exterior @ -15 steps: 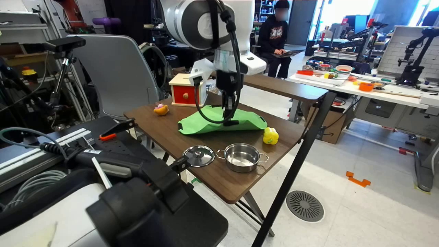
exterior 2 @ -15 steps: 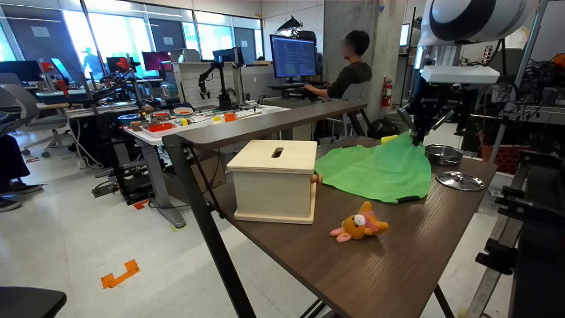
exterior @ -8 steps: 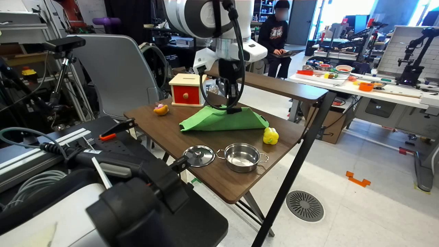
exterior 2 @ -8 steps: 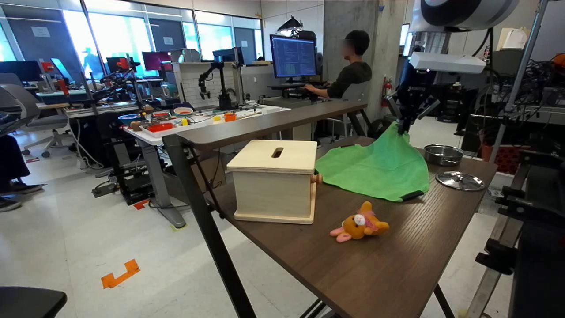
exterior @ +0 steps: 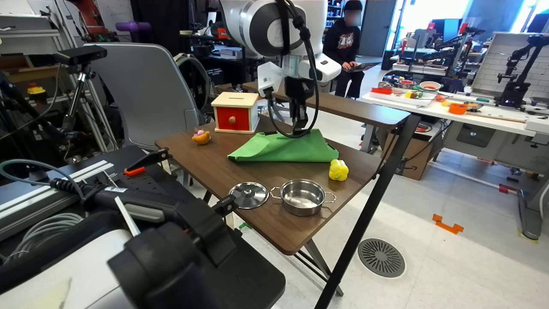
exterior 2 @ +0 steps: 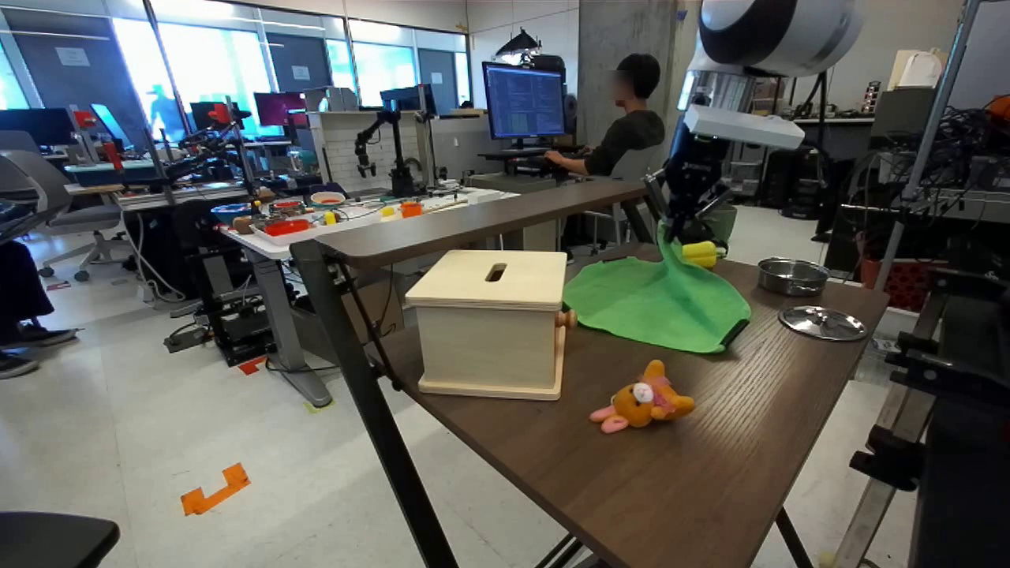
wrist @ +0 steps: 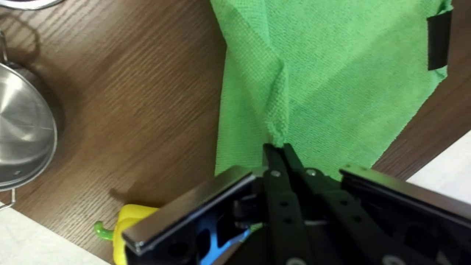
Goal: Fold the green towel
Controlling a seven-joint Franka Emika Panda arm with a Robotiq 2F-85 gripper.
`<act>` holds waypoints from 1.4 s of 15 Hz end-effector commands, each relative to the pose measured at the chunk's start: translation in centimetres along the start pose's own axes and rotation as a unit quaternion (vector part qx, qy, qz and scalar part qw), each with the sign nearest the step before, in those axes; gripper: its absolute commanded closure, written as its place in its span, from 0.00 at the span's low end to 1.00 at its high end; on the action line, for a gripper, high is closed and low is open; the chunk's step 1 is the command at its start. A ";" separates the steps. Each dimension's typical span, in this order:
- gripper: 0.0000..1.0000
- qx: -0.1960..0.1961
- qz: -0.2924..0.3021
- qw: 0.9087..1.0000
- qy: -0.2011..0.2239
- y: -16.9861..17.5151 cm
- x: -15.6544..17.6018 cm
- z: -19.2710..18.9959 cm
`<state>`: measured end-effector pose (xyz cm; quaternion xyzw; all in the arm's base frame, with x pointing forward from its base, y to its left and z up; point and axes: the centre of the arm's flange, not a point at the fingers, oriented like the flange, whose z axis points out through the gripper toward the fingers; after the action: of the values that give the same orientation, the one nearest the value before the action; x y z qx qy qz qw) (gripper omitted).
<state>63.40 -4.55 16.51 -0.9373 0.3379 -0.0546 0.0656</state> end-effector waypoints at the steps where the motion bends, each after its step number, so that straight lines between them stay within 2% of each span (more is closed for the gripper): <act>1: 0.99 0.034 -0.022 0.999 0.001 -1.5 1.8 2.1; 13: 0.99 0.035 -0.036 0.999 -0.020 -0.7 4.1 7.9; 14: 0.71 0.035 -0.034 0.999 -0.021 -0.6 4.2 8.0; 15: 0.70 0.036 -0.033 0.999 -0.022 -0.4 4.3 8.0; 21: 0.27 0.041 -0.031 0.999 -0.009 0.5 3.5 5.4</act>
<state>67.45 -6.33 9.44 -0.9466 0.3053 -0.0535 0.0890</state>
